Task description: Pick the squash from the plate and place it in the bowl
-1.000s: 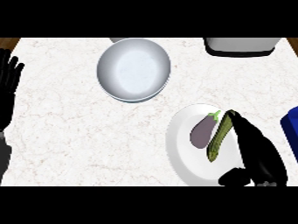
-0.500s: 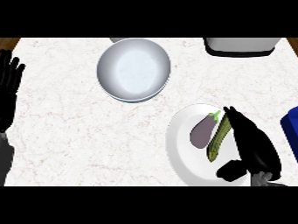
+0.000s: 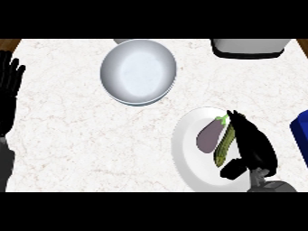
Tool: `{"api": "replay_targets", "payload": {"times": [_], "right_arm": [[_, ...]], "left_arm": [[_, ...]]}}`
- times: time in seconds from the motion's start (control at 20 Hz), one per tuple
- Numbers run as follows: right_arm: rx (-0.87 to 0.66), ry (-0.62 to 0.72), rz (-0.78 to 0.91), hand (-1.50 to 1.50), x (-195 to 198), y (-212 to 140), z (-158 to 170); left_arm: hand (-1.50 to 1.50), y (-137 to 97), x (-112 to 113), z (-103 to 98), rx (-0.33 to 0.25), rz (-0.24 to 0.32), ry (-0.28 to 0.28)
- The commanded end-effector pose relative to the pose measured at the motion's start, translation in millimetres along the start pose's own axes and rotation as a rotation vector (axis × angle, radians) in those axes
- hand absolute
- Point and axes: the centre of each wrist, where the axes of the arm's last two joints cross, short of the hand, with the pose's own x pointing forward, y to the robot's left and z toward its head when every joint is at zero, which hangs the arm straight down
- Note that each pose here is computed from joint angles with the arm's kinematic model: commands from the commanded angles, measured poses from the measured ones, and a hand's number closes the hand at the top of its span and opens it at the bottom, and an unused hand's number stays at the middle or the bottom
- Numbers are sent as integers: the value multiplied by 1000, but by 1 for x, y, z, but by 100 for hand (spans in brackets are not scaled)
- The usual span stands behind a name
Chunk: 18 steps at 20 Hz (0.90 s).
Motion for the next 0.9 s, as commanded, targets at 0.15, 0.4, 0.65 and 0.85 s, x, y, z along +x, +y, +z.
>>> {"api": "replay_targets", "payload": {"times": [0.15, 0.4, 0.65, 0.85], "right_arm": [[32, 47, -7, -150, -8, 18, -34], [28, 89, -28, -150, -29, 14, -34], [-45, -3, 15, 150, -17, 17, -28], [-90, -17, 37, 150, -19, 20, -33]], "left_arm": [[0, -1, 11, 12, -17, -1, 12], [0, 19, -25, 4, -14, 0, 7], [0, 8, 8, -22, 19, -7, 8], [0, -7, 13, 5, -1, -16, 31]]}}
